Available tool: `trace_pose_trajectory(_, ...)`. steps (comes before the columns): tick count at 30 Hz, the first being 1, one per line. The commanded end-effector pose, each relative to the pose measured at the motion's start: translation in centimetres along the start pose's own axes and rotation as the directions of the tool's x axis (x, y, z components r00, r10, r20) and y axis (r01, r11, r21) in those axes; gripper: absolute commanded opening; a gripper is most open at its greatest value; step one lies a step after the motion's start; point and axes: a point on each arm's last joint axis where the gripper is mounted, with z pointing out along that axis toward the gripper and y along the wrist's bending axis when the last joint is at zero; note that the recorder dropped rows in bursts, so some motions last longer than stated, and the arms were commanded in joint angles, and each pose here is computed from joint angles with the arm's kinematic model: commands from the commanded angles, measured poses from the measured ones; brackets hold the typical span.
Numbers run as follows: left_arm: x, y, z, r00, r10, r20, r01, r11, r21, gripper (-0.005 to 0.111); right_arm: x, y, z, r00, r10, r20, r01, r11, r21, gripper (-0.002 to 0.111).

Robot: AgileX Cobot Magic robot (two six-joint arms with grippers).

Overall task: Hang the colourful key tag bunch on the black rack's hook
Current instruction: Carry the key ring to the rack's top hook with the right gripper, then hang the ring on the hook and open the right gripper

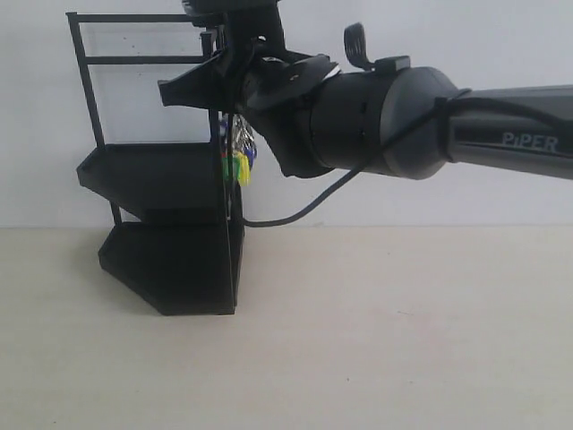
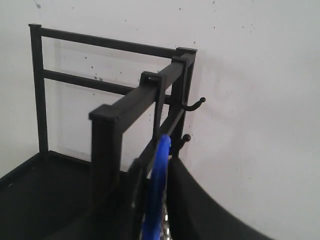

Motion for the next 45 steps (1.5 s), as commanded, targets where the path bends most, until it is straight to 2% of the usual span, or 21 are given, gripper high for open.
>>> trace_pose_trajectory(1, -0.2, 0.0, 0.0, 1.000, -0.002, 0.010, 0.002, 1.000, -0.003, 0.004, -0.9, -0.2, -0.2, 0.999, -0.023, 0.023, 0.023, 1.000, 0.015, 0.041)
trace_pose_trajectory(4, -0.2, 0.0, 0.0, 1.000, -0.002, 0.010, 0.002, 1.000, -0.003, 0.004, -1.2, -0.4, -0.3, 0.999, -0.029, 0.030, 0.029, 0.999, 0.027, 0.044)
trace_pose_trajectory(8, -0.2, 0.0, 0.0, 1.000, -0.002, 0.010, 0.002, 1.000, -0.003, 0.004, -2.2, -0.8, -1.3, 0.999, 0.051, 0.000, -0.050, 0.996, 0.076, 0.044)
trace_pose_trajectory(10, -0.2, 0.0, 0.0, 1.000, -0.002, 0.010, 0.002, 1.000, -0.003, 0.004, -2.4, -1.2, -2.0, 0.998, 0.038, -0.054, -0.030, 0.988, 0.153, 0.044)
trace_pose_trajectory(13, -0.2, 0.0, 0.0, 1.000, -0.002, 0.010, 0.002, 1.000, -0.003, 0.004, -2.5, -1.2, -3.9, 0.982, -0.031, -0.184, 0.088, 0.946, 0.311, 0.044)
trace_pose_trajectory(15, -0.2, 0.0, 0.0, 1.000, -0.002, 0.010, 0.002, 1.000, -0.003, 0.004, -2.4, 0.1, -5.0, 0.961, -0.113, -0.254, 0.189, 0.936, 0.296, 0.036)
trace_pose_trajectory(17, -0.2, 0.0, 0.0, 1.000, -0.002, 0.010, 0.002, 1.000, -0.003, 0.004, -2.4, 1.4, -5.9, 0.936, -0.201, -0.290, 0.283, 0.918, 0.278, 0.016)
trace_pose_trajectory(18, -0.2, 0.0, 0.0, 1.000, -0.002, 0.010, 0.002, 1.000, -0.003, 0.004, -2.4, 1.7, -6.3, 0.926, -0.217, -0.309, 0.311, 0.903, 0.298, 0.000)
trace_pose_trajectory(20, -0.2, 0.0, 0.0, 1.000, -0.002, 0.010, 0.002, 1.000, -0.003, 0.004, -2.4, 1.6, -7.3, 0.901, -0.236, -0.365, 0.372, 0.852, 0.367, 0.000)
trace_pose_trajectory(22, -0.2, 0.0, 0.0, 1.000, -0.002, 0.010, 0.002, 1.000, -0.003, 0.004, -2.4, 1.8, -8.3, 0.861, -0.284, -0.423, 0.455, 0.803, 0.386, 0.000)
trace_pose_trajectory(26, -0.2, 0.0, 0.0, 1.000, -0.002, 0.010, 0.002, 1.000, -0.003, 0.004, -2.6, 2.9, -10.3, 0.847, -0.324, -0.421, 0.478, 0.811, 0.338, 0.000)
trace_pose_trajectory(27, -0.2, 0.0, 0.0, 1.000, -0.002, 0.010, 0.002, 1.000, -0.003, 0.004, -2.6, 3.3, -11.1, 0.844, -0.346, -0.409, 0.482, 0.824, 0.298, 0.000)
trace_pose_trajectory(31, -0.2, 0.0, 0.0, 1.000, -0.002, 0.010, 0.002, 1.000, -0.003, 0.004, -2.7, 4.3, -13.9, 0.852, -0.421, -0.311, 0.466, 0.881, 0.084, 0.000)
trace_pose_trajectory(33, -0.2, 0.0, 0.0, 1.000, -0.002, 0.010, 0.002, 1.000, -0.003, 0.004, -2.2, 4.1, -15.5, 0.856, -0.451, -0.251, 0.454, 0.890, -0.051, 0.000)
trace_pose_trajectory(36, -0.2, 0.0, 0.0, 1.000, -0.002, 0.010, 0.002, 1.000, -0.003, 0.004, -2.3, 3.2, -18.0, 0.882, -0.449, -0.145, 0.409, 0.881, -0.237, 0.000)
trace_pose_trajectory(39, -0.2, 0.0, 0.0, 1.000, -0.002, 0.010, 0.002, 1.000, -0.003, 0.004, -2.9, 1.4, -20.4, 0.914, -0.404, -0.045, 0.361, 0.857, -0.367, 0.000)
trace_pose_trajectory(41, -0.2, 0.0, 0.0, 1.000, -0.002, 0.010, 0.002, 1.000, -0.003, 0.004, -3.7, -0.2, -21.9, 0.929, -0.369, 0.004, 0.341, 0.854, -0.392, 0.000)
trace_pose_trajectory(45, -0.2, 0.0, 0.0, 1.000, -0.002, 0.010, 0.002, 1.000, -0.003, 0.004, -5.1, -3.8, -24.6, 0.942, -0.335, 0.011, 0.324, 0.904, -0.279, 0.000)
